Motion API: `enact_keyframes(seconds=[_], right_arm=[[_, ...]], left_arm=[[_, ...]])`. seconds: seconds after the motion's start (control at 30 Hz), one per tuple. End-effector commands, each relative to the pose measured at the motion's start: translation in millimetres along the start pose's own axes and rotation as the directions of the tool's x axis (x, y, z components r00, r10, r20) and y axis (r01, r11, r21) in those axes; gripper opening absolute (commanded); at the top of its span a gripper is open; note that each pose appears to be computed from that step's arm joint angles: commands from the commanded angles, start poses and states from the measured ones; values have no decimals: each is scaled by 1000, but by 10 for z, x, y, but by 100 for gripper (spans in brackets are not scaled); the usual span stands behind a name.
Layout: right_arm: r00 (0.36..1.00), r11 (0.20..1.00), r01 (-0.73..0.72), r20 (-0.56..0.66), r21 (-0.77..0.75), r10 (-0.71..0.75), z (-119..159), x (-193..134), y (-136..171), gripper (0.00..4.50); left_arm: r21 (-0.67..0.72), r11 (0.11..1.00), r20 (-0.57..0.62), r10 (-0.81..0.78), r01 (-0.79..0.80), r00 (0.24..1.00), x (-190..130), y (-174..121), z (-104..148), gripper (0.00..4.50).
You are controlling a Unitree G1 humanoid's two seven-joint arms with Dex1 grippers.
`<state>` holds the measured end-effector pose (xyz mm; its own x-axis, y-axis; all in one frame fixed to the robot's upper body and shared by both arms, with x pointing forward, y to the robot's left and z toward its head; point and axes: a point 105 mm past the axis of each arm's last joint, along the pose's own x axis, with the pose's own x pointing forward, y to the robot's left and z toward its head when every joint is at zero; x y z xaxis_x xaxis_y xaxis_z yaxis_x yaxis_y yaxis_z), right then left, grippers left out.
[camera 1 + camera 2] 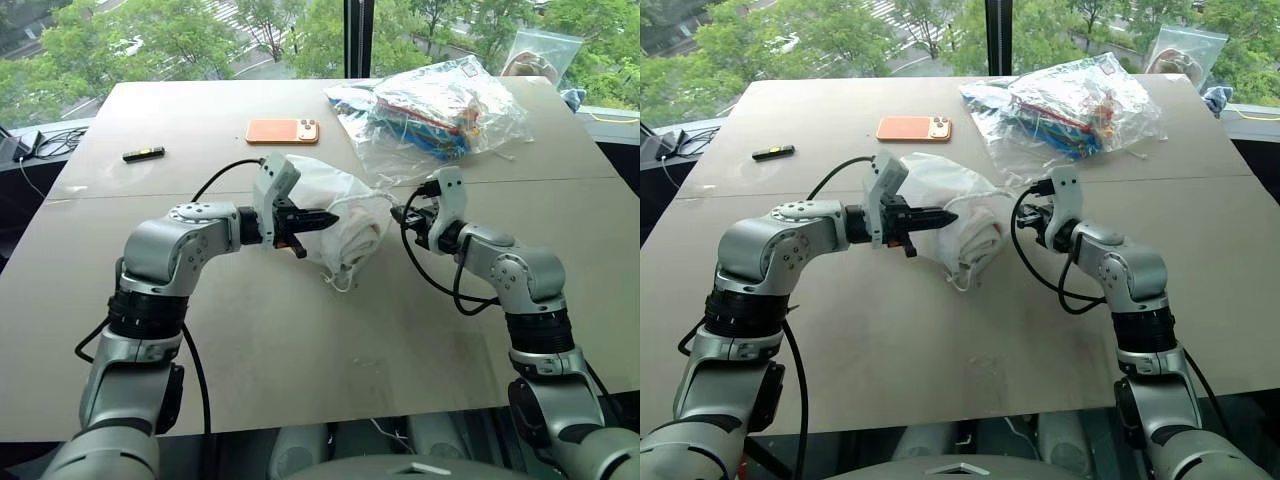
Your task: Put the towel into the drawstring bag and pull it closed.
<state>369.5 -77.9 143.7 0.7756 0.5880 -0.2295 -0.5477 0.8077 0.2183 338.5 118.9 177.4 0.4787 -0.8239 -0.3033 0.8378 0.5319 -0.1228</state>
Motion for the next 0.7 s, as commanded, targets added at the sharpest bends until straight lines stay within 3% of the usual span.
enact_keyframes(seconds=[0.03, 0.37, 0.53, 0.6, 0.7], right_arm=[[999, 996, 8, 53, -88, -3, 173, -107, 27, 4], [997, 983, -38, 52, -182, 48, 299, -594, 188, 4], [997, 953, 78, 41, -294, -69, 373, -808, 19, 4], [999, 938, 22, 39, -345, -9, 422, -944, 147, 4], [996, 897, -87, -61, -433, 67, 272, -1053, 337, 4]], left_arm=[[33, 999, 46, 5, -7, 999, -34, -20, 118, 0], [48, 998, 103, 44, -49, 994, 58, 84, 309, 0], [99, 994, 126, 39, -52, 991, 94, 142, 487, 0], [113, 992, 135, 38, -54, 990, 80, 172, 560, 0], [119, 992, 135, 25, -41, 991, 71, 170, 583, 0]])
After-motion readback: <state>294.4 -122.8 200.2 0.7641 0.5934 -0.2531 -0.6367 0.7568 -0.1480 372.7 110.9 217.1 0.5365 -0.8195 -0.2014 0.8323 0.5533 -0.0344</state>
